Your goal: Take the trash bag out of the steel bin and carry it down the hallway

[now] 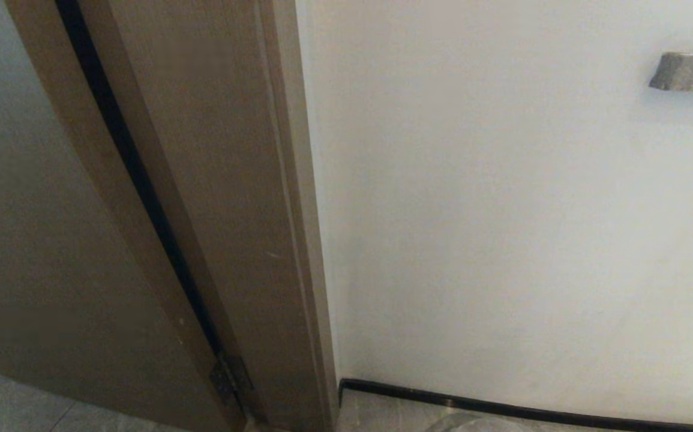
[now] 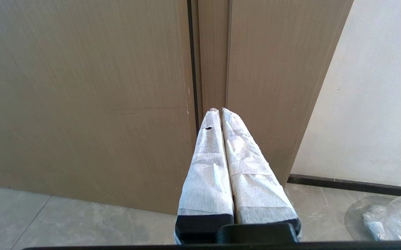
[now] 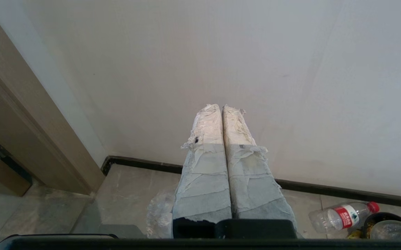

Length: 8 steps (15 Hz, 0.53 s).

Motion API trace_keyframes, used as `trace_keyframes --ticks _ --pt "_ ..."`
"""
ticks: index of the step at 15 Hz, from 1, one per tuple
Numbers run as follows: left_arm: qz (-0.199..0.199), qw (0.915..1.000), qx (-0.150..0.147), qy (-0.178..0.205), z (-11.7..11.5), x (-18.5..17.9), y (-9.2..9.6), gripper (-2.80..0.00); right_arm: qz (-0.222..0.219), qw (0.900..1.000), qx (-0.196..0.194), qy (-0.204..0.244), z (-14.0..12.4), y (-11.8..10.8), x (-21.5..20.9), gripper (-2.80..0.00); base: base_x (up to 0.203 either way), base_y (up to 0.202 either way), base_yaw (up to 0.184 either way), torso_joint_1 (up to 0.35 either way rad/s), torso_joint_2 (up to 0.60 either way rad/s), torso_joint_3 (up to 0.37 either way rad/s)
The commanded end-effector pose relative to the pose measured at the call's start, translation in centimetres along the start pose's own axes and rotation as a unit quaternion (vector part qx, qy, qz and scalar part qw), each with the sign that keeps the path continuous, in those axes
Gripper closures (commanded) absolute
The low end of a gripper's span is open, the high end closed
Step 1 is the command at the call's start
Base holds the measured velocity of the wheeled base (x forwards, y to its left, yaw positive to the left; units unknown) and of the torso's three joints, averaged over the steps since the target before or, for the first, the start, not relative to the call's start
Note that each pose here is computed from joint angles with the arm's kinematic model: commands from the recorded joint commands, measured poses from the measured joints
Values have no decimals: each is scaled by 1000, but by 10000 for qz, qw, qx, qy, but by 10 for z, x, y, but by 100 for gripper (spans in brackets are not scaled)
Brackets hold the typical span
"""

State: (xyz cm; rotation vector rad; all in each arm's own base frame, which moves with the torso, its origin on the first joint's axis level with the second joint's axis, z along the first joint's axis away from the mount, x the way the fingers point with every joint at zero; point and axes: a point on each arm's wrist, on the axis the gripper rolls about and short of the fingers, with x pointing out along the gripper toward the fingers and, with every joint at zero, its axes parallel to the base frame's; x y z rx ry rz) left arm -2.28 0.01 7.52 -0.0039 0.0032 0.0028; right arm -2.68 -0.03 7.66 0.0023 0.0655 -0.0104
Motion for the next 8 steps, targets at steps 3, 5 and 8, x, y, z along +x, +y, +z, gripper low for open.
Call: trace_keyframes --ticks 3,5,8 --pt "2 10000 -4 -1 0 0 0 0 -2 10000 9 2 0 0 0 0 0 0 0 0 0 0" --pt "2 10000 -4 -1 0 0 0 0 -2 10000 1 2 0 0 0 0 0 0 0 0 0 0" --pt "2 10000 -4 -1 0 0 0 0 -2 10000 9 2 0 0 0 0 0 0 0 0 0 0"
